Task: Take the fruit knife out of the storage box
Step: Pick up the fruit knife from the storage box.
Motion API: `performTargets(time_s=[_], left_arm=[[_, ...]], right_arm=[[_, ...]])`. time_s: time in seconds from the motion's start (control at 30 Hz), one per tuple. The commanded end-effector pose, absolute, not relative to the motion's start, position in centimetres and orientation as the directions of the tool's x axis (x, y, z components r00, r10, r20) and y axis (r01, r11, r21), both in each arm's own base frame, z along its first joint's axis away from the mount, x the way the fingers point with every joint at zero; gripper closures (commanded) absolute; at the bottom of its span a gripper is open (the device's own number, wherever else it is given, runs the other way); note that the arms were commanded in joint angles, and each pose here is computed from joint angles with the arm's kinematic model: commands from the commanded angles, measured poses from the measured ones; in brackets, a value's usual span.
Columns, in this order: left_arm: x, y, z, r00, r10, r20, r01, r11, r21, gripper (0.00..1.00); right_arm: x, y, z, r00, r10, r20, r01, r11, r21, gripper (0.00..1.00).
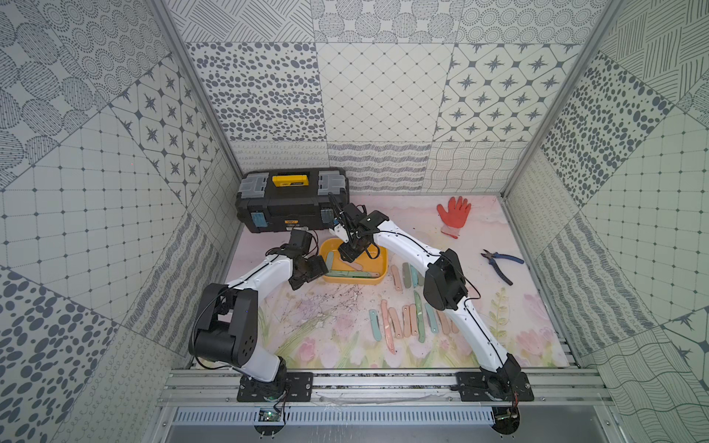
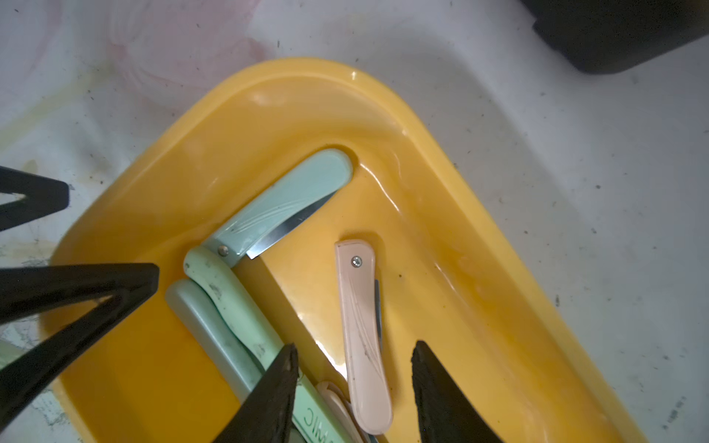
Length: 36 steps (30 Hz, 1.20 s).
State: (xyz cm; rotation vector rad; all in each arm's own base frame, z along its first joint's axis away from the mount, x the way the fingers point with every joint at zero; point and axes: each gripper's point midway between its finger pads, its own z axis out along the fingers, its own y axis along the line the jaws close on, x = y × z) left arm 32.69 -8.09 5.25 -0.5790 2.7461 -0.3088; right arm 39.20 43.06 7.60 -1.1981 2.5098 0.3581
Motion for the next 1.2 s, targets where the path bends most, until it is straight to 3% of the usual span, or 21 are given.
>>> performTargets(time_s=[0.0,0.9,1.17], left_arm=[[33.2,-8.2,5.6,-0.869,-0.42,-0.262,-0.348,0.894,-0.281,0.14],[33.1,-8.1,5.7,-0.868,-0.417,-0.271,-0.345,0.897,-0.277,0.14],[33.0,-8.1,5.7,-0.867,-0.418,-0.271,-0.346,0.897,-0.277,0.14]], right_arm=[[39.1,43.7,7.4,-0.566,-0.719,-0.404,-0.803,0.591,0.073,0.48],[37.8,41.9,1.0,-0.6,-0.77,-0.217,-0.794,0.606,0.045,0.47],[38.0,41.8,1.4,-0.607,-0.763,-0.222,-0.787,0.616,0.031,0.73]])
